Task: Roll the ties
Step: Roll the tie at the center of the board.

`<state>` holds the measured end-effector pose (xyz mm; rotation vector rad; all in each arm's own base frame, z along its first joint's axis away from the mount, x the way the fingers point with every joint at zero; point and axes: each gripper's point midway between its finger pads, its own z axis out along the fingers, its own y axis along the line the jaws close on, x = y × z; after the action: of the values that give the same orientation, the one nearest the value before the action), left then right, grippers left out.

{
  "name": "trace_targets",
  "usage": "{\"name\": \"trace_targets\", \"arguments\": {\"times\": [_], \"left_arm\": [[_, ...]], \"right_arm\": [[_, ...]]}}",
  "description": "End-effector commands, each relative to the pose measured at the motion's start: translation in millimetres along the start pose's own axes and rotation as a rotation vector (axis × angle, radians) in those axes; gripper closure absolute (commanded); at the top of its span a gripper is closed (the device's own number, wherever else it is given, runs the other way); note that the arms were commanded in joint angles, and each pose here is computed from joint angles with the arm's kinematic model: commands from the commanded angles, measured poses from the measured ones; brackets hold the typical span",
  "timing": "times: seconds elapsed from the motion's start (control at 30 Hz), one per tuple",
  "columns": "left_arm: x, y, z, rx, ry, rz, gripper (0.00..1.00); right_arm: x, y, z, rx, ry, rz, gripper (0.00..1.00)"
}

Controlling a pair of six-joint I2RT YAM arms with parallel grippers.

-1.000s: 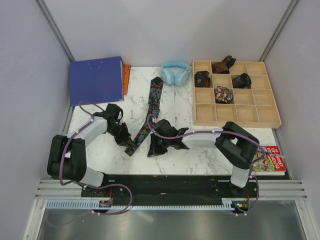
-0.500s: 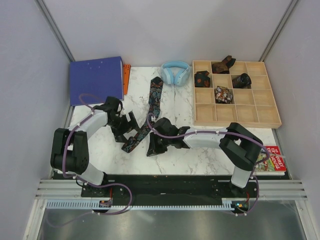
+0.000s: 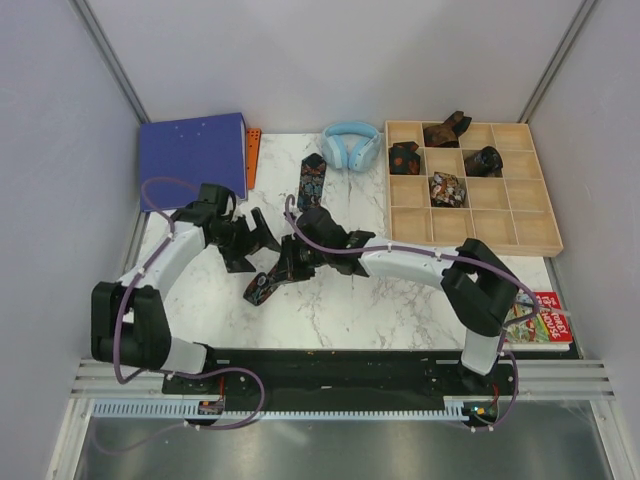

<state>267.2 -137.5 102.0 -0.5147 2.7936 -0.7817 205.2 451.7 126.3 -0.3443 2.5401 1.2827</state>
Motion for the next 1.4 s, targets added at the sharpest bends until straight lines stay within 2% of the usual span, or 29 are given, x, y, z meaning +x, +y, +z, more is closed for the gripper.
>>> {"name": "trace_targets", "arguments": {"times": [0.0, 0.2, 0.47, 0.63, 0.8, 1.37], "left_arm": [[-8, -2, -32, 0.042, -0.109, -0.007, 0.01], [-4, 23, -62, 0.015, -0.279, -0.087, 0.03], [34, 58, -52, 0.003, -0.356, -0.208, 0.06], [39, 58, -61, 0.063, -0.454, -0.274, 0.14], [46, 64, -53, 0.072, -0.447, -0.322, 0.19], [44, 75, -34, 0.054, -0.430, -0.362, 0.21]], "right_arm": [[-17, 11, 1, -0.025, -0.022, 0.008, 0.86], [-23, 7, 12, -0.017, -0.020, 0.018, 0.87], [-31, 5, 36, -0.005, 0.006, 0.012, 0.89], [-31, -2, 49, 0.005, 0.021, 0.007, 0.89], [-30, -9, 59, 0.015, 0.035, 0.010, 0.89], [-23, -59, 71, 0.089, 0.069, 0.036, 0.90]]}}
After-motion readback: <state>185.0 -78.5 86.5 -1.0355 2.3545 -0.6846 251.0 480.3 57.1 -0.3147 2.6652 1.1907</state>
